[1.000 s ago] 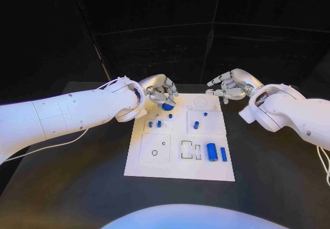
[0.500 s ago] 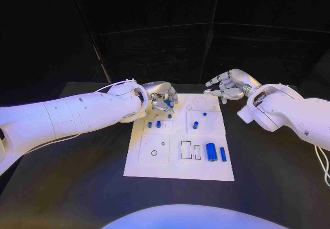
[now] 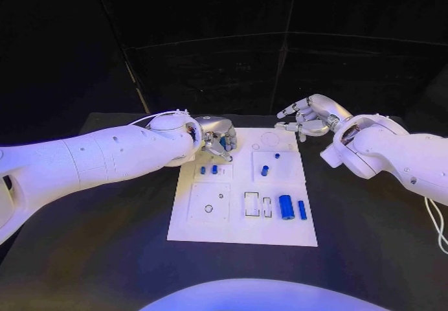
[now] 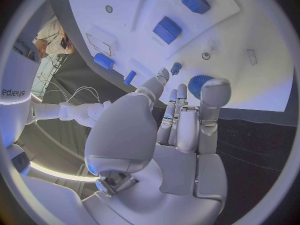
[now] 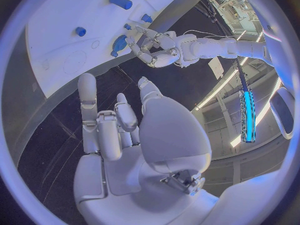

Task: Assemble the parts on the task board

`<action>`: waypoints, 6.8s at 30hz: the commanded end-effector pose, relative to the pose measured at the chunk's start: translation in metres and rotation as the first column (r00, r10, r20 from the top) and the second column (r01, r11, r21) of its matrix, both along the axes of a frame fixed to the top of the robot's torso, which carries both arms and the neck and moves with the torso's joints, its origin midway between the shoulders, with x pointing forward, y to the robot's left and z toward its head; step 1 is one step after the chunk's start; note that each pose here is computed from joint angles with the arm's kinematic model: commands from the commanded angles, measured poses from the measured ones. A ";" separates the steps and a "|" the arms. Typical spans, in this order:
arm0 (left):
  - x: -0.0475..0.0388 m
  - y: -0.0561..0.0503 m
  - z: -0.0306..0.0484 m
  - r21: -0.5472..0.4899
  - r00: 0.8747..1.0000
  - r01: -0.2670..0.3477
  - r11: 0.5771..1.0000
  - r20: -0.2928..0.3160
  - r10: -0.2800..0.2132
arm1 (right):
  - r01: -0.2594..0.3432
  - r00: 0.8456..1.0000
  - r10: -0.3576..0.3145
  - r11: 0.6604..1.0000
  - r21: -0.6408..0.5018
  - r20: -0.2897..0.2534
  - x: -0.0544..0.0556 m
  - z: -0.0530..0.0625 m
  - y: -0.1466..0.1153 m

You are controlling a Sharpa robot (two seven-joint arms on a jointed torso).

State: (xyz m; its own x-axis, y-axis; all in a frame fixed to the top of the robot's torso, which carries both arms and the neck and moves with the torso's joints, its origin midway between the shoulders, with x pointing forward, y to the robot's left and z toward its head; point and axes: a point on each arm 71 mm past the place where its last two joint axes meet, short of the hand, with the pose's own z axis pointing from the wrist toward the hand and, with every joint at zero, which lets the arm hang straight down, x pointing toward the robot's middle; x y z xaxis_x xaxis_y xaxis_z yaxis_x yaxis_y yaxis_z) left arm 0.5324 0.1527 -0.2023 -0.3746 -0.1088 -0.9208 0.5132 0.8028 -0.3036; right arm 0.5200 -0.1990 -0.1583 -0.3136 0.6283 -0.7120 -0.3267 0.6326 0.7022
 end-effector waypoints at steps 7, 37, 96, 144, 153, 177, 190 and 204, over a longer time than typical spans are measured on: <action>0.0010 -0.002 -0.0052 0.057 1.000 0.002 0.998 -0.028 -0.001 | -0.011 1.000 0.011 1.000 0.005 0.001 0.000 0.001 0.003; 0.0035 -0.014 -0.0168 0.103 0.999 0.011 0.995 -0.047 -0.007 | -0.015 1.000 0.015 1.000 0.005 0.000 0.000 0.001 0.005; 0.0006 -0.007 -0.0219 0.141 0.996 -0.008 0.990 -0.088 0.021 | -0.016 1.000 0.016 1.000 0.004 -0.001 0.001 0.001 0.005; 0.0007 -0.003 -0.0136 0.015 0.999 -0.021 1.000 -0.035 0.021 | -0.017 1.000 0.017 1.000 0.004 -0.002 0.001 0.001 0.005; -0.0012 0.003 0.0071 -0.056 0.999 -0.034 0.998 0.008 0.035 | -0.013 1.000 0.013 1.000 0.002 -0.002 0.002 0.000 0.004; -0.0142 0.057 0.0133 -0.022 0.992 -0.118 0.993 -0.043 0.117 | -0.006 1.000 0.006 1.000 0.000 -0.002 0.003 0.000 0.001; -0.0074 0.056 0.0095 -0.015 0.991 -0.127 0.992 -0.046 0.126 | -0.006 1.000 0.006 1.000 0.000 -0.002 0.003 0.000 0.001; -0.0059 0.052 -0.0011 0.023 0.987 -0.127 0.992 -0.094 0.129 | -0.006 1.000 0.006 1.000 0.000 -0.003 0.003 0.000 0.002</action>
State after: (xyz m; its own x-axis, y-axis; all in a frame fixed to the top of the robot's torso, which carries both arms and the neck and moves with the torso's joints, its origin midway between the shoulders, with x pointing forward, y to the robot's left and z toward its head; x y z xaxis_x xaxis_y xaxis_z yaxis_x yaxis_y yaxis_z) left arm 0.5270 0.2051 -0.2020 -0.4212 -0.1585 -0.8930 0.3811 0.8625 -0.3329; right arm 0.5228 -0.1982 -0.1599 -0.3169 0.6258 -0.7127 -0.3231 0.6353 0.7014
